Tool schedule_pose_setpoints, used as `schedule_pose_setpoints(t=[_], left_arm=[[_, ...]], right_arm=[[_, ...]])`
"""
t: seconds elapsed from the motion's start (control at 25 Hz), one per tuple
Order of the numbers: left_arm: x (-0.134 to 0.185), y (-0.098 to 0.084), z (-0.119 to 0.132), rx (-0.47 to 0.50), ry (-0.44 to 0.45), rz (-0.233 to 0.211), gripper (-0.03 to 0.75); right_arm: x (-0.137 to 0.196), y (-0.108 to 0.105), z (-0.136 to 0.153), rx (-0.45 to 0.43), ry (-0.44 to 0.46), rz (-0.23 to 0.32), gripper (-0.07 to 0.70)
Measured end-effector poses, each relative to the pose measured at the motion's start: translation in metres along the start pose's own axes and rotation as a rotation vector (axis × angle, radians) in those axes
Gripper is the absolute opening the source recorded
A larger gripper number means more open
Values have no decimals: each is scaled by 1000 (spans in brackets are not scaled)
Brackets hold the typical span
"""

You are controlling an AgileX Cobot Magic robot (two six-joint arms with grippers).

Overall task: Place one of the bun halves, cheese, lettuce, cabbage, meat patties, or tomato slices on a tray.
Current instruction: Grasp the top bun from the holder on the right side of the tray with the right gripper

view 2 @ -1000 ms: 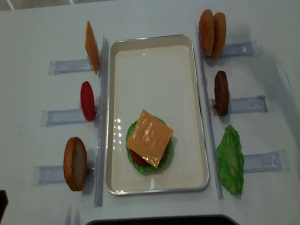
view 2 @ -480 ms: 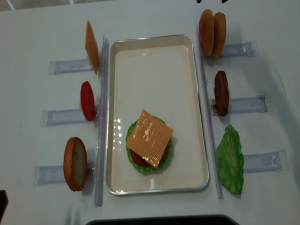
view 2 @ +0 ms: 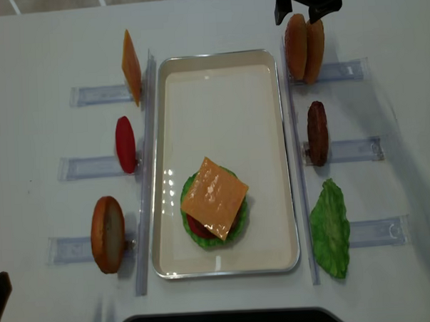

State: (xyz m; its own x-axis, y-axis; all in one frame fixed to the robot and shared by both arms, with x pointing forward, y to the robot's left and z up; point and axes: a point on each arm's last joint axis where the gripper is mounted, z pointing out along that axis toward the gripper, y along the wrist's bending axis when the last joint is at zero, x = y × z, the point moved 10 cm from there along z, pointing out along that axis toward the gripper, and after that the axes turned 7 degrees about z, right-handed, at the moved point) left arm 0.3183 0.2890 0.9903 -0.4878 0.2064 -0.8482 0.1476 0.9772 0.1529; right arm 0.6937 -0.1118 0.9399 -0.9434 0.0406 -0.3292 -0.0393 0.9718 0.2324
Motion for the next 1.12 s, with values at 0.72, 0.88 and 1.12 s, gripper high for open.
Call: schedule_pose_setpoints(t=[0.72, 0.88, 1.12], left_arm=[[0, 0, 0, 0, 0, 0, 149], [0, 0, 0, 0, 0, 0, 149], [0, 0, 0, 0, 0, 0, 149]], right_arm=[[-1, 2, 4, -11, -1, 8, 472], [0, 5, 4, -24, 3, 14, 472], [3, 8, 8, -24, 13, 3, 457]])
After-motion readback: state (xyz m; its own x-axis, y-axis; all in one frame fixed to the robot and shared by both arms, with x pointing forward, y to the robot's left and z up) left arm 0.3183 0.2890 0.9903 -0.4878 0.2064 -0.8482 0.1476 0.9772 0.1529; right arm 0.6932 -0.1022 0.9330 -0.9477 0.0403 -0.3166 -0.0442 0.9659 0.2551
